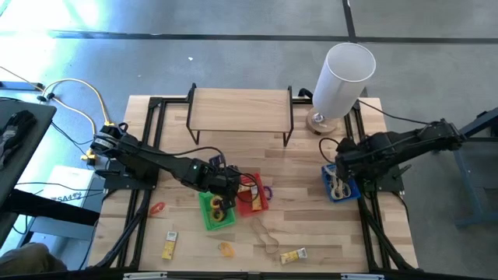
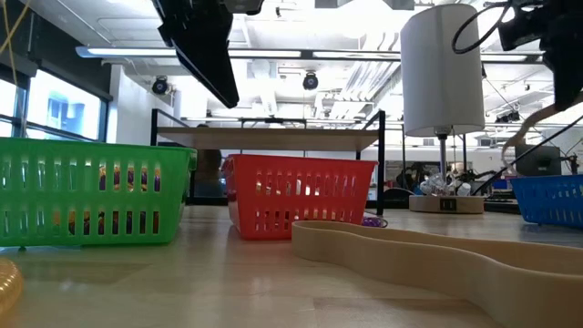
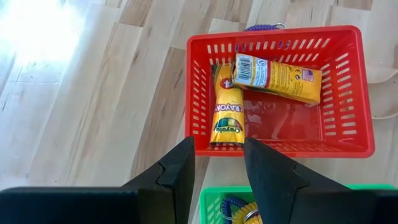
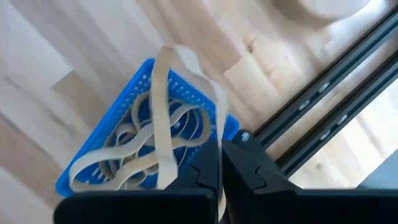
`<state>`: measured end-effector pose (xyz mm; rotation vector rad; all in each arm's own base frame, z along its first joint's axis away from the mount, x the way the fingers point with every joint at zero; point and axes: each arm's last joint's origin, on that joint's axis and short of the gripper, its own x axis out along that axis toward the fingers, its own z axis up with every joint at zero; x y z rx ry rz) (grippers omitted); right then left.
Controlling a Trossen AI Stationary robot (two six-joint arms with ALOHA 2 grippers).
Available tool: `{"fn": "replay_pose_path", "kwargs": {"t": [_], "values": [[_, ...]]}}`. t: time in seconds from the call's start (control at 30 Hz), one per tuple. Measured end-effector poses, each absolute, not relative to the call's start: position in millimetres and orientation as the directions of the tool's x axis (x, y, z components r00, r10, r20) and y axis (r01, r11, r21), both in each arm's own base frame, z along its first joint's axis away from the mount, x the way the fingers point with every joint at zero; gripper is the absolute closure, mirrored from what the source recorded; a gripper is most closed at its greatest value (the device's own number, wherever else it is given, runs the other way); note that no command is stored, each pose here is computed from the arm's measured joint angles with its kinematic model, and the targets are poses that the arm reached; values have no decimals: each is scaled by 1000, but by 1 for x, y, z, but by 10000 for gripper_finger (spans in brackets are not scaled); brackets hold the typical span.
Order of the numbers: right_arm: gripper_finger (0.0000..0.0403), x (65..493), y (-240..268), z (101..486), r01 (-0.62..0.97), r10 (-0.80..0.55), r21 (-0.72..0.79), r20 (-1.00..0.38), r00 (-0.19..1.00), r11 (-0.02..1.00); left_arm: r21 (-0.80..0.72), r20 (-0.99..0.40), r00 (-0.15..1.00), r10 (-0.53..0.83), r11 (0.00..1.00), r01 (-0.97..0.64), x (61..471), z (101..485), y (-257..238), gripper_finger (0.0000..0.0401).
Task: Pick & Place Office Desk Supplies
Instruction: Put the white rubber band into the blue bin
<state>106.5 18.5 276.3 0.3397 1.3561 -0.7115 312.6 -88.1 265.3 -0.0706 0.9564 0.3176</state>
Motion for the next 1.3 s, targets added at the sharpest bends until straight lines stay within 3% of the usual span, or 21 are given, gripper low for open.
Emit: {"fn": "replay_pose_path", "kwargs": {"t": [0.3,0.53,0.73,1.03,1.17,1.3], "values": [[400,105,22,276,635,-117,-82,-993,14,768,88,-812,534,235,954,-285,313,265,-88,271],[400,111,27,272,763,-18,-52,-998,-52,644,89,-812,534,235,954,-285,313,265,-88,271],[400,124,30,264,818,-30,-125,-991,-131,561,89,-812,537,229,957,-275,312,265,-92,271],[400,140,31,237,782,-162,-326,-945,-284,532,89,-812,543,213,965,-246,309,265,-101,271],[400,136,31,214,758,-133,-398,-912,-388,517,90,-813,546,204,969,-230,307,265,-106,271],[400,138,33,203,755,-108,-404,-906,-410,517,91,-813,547,201,971,-223,306,265,-108,271]]}}
